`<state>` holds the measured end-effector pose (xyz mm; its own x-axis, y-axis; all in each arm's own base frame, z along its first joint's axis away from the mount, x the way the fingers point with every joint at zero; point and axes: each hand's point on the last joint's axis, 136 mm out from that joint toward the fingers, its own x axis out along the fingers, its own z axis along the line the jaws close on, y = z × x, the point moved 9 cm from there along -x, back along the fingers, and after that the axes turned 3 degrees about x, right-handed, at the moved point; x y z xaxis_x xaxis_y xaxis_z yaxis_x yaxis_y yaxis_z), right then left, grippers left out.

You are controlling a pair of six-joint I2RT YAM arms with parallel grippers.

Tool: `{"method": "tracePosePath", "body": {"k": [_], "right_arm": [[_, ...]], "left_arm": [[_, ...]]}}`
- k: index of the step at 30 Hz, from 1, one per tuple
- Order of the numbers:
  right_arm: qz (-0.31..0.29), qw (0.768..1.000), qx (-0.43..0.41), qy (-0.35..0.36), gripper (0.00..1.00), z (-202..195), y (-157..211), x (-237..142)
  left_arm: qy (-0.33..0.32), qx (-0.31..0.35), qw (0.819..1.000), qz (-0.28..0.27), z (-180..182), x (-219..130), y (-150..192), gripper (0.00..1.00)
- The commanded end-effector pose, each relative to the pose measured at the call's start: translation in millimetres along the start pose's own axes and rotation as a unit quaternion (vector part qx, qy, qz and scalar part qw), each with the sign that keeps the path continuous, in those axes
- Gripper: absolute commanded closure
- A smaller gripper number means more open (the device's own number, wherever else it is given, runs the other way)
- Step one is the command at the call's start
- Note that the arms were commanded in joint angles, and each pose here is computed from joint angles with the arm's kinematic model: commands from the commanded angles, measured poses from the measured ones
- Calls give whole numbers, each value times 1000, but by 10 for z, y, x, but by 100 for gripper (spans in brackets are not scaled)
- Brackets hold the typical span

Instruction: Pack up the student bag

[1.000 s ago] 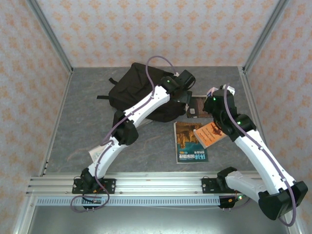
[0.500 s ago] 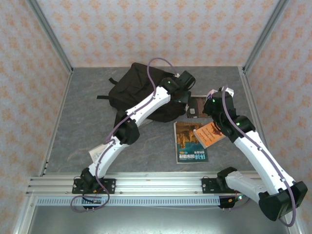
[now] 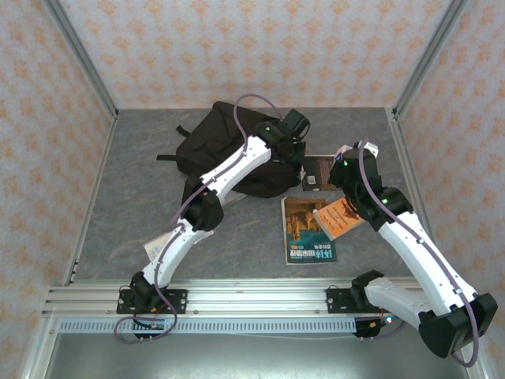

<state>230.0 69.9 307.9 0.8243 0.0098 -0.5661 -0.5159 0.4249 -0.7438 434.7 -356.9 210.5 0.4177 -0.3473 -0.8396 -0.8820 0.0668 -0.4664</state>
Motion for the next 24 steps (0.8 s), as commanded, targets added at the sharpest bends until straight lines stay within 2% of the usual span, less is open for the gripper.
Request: {"method": "tracePosePath", "body": {"k": [1,7,15,24], "right_arm": [[-20,1000,-1,5,85,0,-65,-7],[-13,1000,5,-13,85,62,-94,-4],[27,998,17,-50,87,224,-76,145],[96,992,33,-72,88,530,-107,525]], "left_arm": [[21,-5,1000,-23,17,-188,-143,100],[27,-6,999,-39,105,-475,-248,100],[29,-3,998,-49,218,-788,-313,100],[30,-20,998,-54,365,-1065,-375,100]]}}
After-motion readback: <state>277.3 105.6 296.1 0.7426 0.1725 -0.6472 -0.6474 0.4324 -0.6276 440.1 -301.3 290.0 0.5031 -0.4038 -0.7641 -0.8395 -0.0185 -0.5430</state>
